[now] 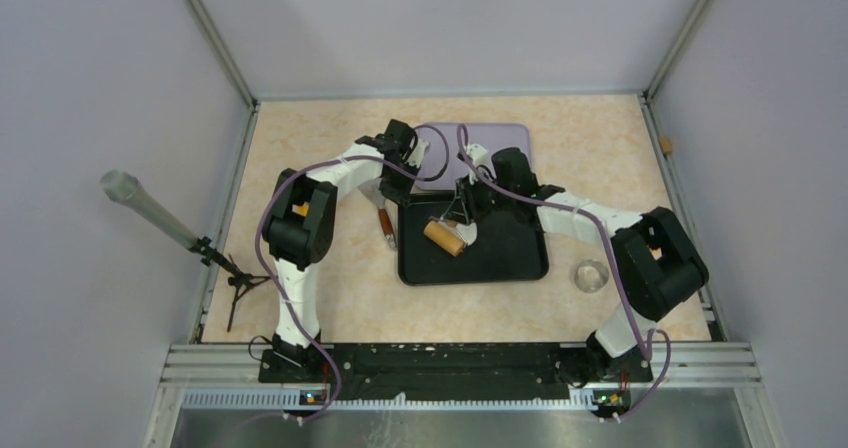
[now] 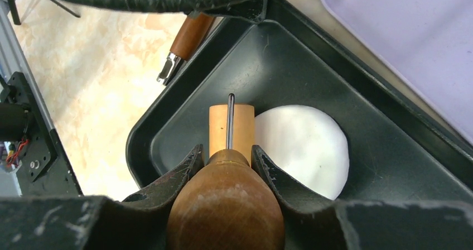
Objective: Roll out the dumpling wrappers from the dough
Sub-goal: Flatten out the dough on the work surface.
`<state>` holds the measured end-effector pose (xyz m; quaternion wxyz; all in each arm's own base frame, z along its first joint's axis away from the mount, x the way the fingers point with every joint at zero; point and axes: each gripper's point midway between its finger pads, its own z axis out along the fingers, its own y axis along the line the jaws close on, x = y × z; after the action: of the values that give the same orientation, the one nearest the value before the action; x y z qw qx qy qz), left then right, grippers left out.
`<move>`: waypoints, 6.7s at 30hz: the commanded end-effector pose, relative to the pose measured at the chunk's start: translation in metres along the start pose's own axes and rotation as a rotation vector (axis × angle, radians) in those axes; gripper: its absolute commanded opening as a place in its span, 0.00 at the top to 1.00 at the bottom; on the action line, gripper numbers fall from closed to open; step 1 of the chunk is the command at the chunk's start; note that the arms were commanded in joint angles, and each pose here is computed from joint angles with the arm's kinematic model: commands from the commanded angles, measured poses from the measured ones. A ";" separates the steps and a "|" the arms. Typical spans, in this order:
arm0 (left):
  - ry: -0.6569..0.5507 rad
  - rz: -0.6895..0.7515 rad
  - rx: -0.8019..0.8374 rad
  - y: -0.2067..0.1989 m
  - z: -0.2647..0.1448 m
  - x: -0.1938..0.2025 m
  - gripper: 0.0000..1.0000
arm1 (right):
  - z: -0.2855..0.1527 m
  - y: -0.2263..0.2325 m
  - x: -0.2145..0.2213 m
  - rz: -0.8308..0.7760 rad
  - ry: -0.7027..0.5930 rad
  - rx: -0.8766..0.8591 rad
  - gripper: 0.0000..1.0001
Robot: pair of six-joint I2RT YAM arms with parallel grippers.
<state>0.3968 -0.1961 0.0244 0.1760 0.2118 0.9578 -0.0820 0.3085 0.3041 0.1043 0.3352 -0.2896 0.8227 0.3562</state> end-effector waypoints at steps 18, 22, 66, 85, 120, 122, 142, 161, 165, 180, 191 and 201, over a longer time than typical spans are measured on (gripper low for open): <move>-0.011 -0.007 -0.060 0.009 0.015 -0.003 1.00 | -0.065 0.056 -0.045 -0.252 0.013 -0.210 1.00; -0.009 -0.005 -0.062 0.010 0.016 -0.003 1.00 | -0.074 0.046 -0.077 -0.343 -0.060 -0.182 1.00; -0.010 0.002 -0.063 0.008 0.015 -0.003 1.00 | -0.039 -0.011 0.094 -0.404 0.370 -0.363 1.00; -0.009 0.003 -0.061 0.008 0.016 -0.003 1.00 | -0.052 0.007 -0.076 -0.494 -0.033 -0.134 1.00; -0.008 0.006 -0.057 0.007 0.016 -0.003 1.00 | 0.015 0.002 0.100 -0.398 0.432 -0.214 1.00; -0.009 0.005 -0.056 0.007 0.015 -0.003 1.00 | 0.013 0.006 0.103 -0.399 0.438 -0.230 1.00; -0.009 0.009 -0.055 0.006 0.016 -0.003 1.00 | -0.016 0.039 0.105 -0.445 0.427 -0.350 1.00; 0.024 0.358 0.189 -0.069 0.002 0.010 1.00 | -0.076 0.015 -0.041 -0.981 -0.061 -0.376 1.00; 0.036 0.353 0.186 -0.069 0.004 0.010 1.00 | -0.062 0.000 -0.020 -0.983 -0.015 -0.441 1.00; 0.073 0.255 0.037 -0.047 0.019 0.005 1.00 | -0.077 -0.003 0.011 -0.993 0.023 -0.499 1.00; 0.065 0.206 0.004 -0.039 0.020 0.003 1.00 | -0.090 0.000 0.081 -0.921 0.163 -0.601 1.00; 0.065 0.170 -0.013 -0.032 0.020 0.003 1.00 | -0.100 -0.001 0.112 -0.902 0.242 -0.622 1.00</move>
<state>0.3588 -0.2590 0.0233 0.1350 0.3327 0.9255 -0.1207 0.2673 0.2311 0.1087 0.3834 -0.7627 0.4241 0.3022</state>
